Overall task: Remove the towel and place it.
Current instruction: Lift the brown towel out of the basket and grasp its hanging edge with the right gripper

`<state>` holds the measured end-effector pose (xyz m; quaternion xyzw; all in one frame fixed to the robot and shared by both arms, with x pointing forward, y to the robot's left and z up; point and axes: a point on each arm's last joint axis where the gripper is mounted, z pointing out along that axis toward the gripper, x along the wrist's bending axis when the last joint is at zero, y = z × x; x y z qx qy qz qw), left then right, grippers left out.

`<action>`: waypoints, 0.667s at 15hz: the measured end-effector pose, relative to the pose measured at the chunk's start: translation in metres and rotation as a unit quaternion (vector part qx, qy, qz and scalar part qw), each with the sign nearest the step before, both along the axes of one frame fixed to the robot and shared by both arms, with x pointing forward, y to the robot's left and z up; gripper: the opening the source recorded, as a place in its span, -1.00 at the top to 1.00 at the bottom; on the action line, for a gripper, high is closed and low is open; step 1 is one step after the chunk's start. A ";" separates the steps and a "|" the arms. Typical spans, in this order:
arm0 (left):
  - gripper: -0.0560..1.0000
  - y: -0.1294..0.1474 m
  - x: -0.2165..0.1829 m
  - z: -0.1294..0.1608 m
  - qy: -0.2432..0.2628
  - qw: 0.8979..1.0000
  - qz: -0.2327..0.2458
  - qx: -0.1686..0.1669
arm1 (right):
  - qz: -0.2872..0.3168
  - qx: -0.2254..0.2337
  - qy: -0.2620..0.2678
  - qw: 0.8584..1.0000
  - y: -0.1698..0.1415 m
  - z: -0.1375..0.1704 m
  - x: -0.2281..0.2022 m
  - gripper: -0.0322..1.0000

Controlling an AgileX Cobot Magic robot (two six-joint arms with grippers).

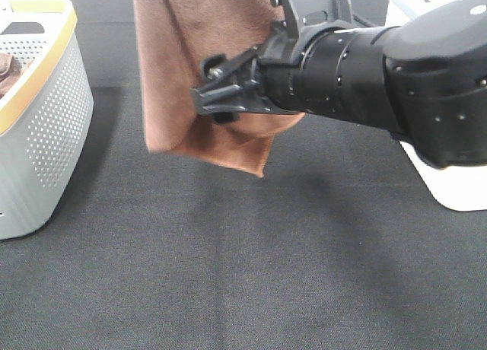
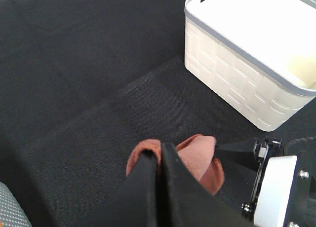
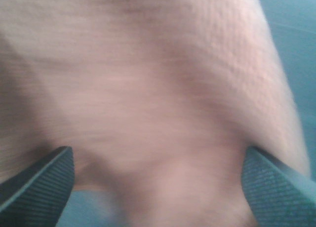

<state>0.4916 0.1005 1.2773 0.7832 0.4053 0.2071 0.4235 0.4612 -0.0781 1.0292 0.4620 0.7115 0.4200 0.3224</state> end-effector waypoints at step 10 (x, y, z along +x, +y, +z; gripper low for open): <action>0.89 0.000 0.002 0.001 -0.004 1.000 0.010 -0.014 | -0.002 0.029 0.008 1.000 -0.018 0.031 -0.015 -0.74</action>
